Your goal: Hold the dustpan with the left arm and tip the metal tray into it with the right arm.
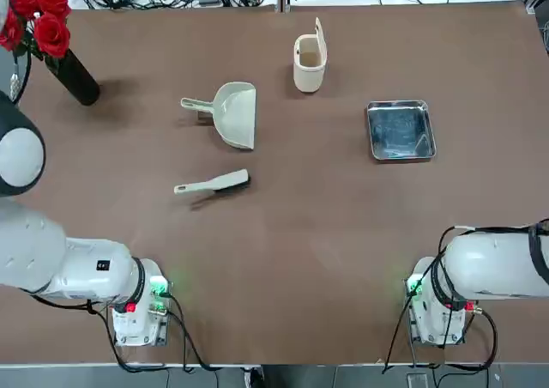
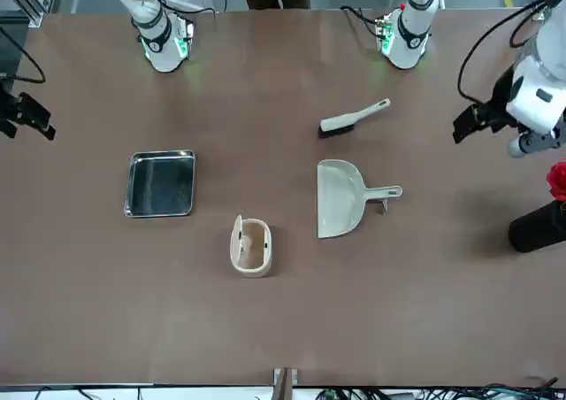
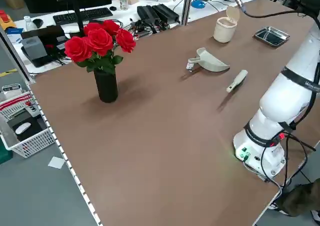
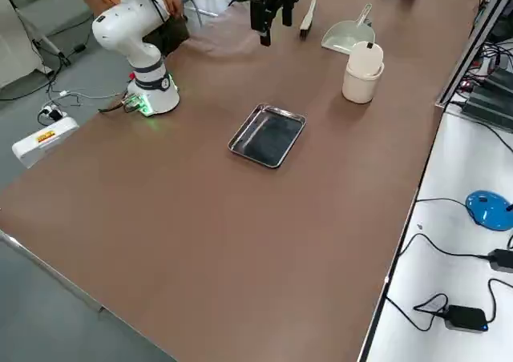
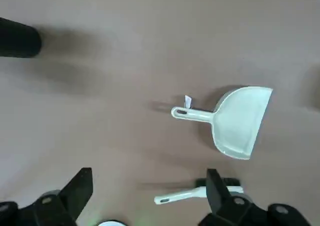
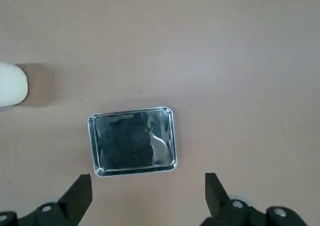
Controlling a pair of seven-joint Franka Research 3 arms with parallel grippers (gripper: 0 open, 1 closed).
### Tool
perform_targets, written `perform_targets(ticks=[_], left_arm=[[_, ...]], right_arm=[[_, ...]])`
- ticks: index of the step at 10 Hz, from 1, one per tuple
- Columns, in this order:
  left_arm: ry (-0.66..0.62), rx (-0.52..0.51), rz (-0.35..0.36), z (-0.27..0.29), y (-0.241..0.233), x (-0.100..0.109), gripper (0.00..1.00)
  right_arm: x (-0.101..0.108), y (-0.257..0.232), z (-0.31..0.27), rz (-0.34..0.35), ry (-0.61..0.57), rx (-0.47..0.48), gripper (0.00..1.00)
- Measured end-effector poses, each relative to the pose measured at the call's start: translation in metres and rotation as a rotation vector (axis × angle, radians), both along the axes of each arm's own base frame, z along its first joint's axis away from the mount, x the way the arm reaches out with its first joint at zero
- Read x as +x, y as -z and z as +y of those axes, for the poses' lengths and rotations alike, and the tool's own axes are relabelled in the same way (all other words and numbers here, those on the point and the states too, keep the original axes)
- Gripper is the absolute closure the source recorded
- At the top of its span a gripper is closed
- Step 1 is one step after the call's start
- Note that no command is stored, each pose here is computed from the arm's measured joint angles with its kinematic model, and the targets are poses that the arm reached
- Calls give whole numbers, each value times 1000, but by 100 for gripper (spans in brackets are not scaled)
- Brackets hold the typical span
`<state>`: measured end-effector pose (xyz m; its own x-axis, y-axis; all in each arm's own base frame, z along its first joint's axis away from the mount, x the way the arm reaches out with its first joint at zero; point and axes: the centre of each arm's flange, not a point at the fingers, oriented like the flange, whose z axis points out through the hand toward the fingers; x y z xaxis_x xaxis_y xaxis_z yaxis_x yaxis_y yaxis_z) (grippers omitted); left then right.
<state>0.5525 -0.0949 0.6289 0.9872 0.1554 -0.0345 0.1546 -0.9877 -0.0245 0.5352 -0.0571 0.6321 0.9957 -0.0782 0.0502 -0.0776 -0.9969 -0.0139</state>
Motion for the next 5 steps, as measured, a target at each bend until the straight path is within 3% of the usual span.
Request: perform_targets(ticks=[5], left_arm=[[40,11,4,-1,0,-1,0]], right_arm=[[-1,1,-8,3,15,1,0]])
